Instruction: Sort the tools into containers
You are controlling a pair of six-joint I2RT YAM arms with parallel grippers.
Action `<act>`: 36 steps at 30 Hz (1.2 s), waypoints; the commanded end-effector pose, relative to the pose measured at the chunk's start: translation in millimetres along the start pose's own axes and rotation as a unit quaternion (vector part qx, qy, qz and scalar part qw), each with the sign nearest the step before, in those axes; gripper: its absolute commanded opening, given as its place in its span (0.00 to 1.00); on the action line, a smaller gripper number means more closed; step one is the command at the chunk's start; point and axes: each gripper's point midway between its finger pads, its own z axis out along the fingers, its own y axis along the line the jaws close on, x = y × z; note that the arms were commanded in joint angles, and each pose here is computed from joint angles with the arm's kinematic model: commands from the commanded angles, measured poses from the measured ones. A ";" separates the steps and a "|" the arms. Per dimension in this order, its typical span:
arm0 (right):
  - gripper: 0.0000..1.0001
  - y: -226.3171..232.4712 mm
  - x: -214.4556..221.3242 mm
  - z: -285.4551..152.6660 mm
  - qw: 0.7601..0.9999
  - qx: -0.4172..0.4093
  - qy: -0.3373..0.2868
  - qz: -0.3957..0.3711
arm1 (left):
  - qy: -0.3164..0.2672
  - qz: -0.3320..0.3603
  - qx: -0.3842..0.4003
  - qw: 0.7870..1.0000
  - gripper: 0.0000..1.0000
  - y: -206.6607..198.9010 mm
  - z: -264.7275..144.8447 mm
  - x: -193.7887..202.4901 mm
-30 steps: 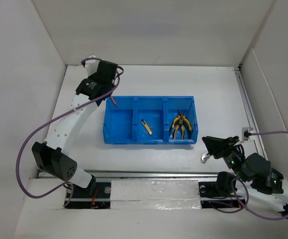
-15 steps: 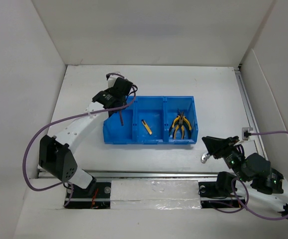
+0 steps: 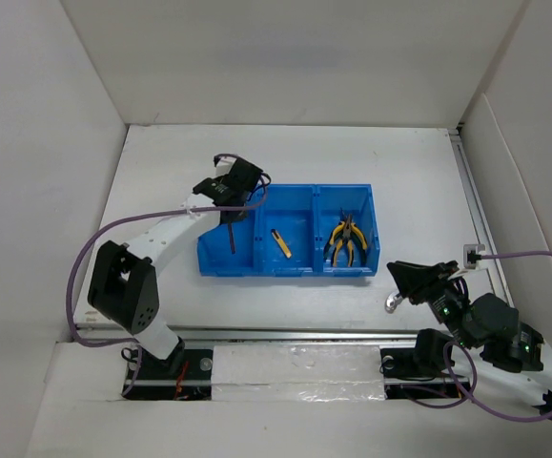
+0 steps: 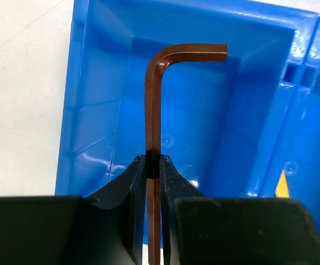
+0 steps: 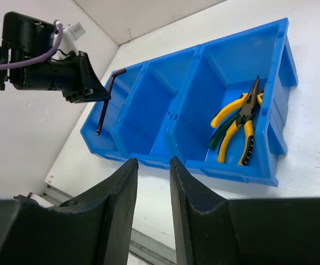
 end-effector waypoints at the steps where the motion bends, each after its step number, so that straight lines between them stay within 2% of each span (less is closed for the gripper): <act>1: 0.35 1.7 -44.9 -28.1 0.991 -0.062 -0.079 0.086 | -0.008 -0.007 -0.022 1.000 0.00 6.2 5.7 -1.4; 18: 0.35 2.9 -45.4 -28.5 0.991 -0.066 -0.079 0.081 | 0.037 0.015 -0.097 0.994 0.00 17.9 36.6 27.2; 26: 0.35 2.8 -45.2 -28.3 0.992 -0.066 -0.078 0.079 | 0.036 0.008 -0.116 0.993 0.00 20.5 40.9 27.7; 27: 0.35 3.0 -45.5 -28.3 0.992 -0.066 -0.079 0.080 | 0.035 0.008 -0.116 0.993 0.06 19.9 41.2 26.6; 33: 0.35 2.8 -45.3 -28.1 0.992 -0.065 -0.079 0.079 | 0.037 0.011 -0.116 0.992 0.25 18.9 41.3 25.5; 36: 0.35 2.3 -45.4 -28.2 0.992 -0.064 -0.079 0.080 | 0.034 0.011 -0.117 0.992 0.28 19.2 38.8 21.8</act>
